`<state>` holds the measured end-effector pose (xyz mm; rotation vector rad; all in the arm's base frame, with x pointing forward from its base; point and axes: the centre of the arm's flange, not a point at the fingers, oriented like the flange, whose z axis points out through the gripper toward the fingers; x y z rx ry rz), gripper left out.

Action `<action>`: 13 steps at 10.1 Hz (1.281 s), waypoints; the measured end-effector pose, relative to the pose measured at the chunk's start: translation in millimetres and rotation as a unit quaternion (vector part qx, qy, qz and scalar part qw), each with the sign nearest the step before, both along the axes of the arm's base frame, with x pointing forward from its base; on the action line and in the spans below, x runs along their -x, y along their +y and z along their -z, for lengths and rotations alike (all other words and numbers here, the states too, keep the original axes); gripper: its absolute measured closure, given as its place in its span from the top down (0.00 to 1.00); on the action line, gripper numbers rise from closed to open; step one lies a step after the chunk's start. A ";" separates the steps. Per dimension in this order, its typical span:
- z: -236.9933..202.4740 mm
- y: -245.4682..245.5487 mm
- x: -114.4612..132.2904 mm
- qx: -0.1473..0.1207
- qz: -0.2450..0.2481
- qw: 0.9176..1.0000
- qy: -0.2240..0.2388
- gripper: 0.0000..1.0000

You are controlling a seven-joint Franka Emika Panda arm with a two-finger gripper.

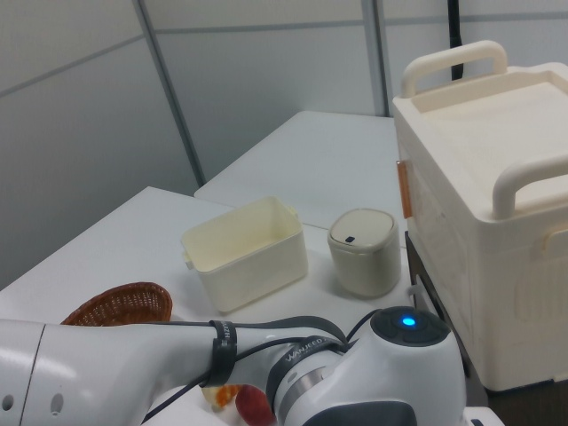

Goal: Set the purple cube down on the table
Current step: 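Lower the open gripper over the purple cube on the pink plate, then close the gripper on the purple cube and lift it off the plate, then carry the purple cube beside the yellow cube and lower it onto the table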

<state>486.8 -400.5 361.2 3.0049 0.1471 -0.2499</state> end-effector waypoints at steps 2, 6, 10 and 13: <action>-2.3 0.0 0.1 0.001 0.000 1.000 -0.001 1.00; 33.5 1.9 2.6 -0.017 0.000 1.000 0.024 0.89; -4.6 15.5 -13.4 -0.005 -0.009 1.000 0.005 0.60; -53.5 117.3 -77.1 0.011 0.015 1.000 -0.020 0.60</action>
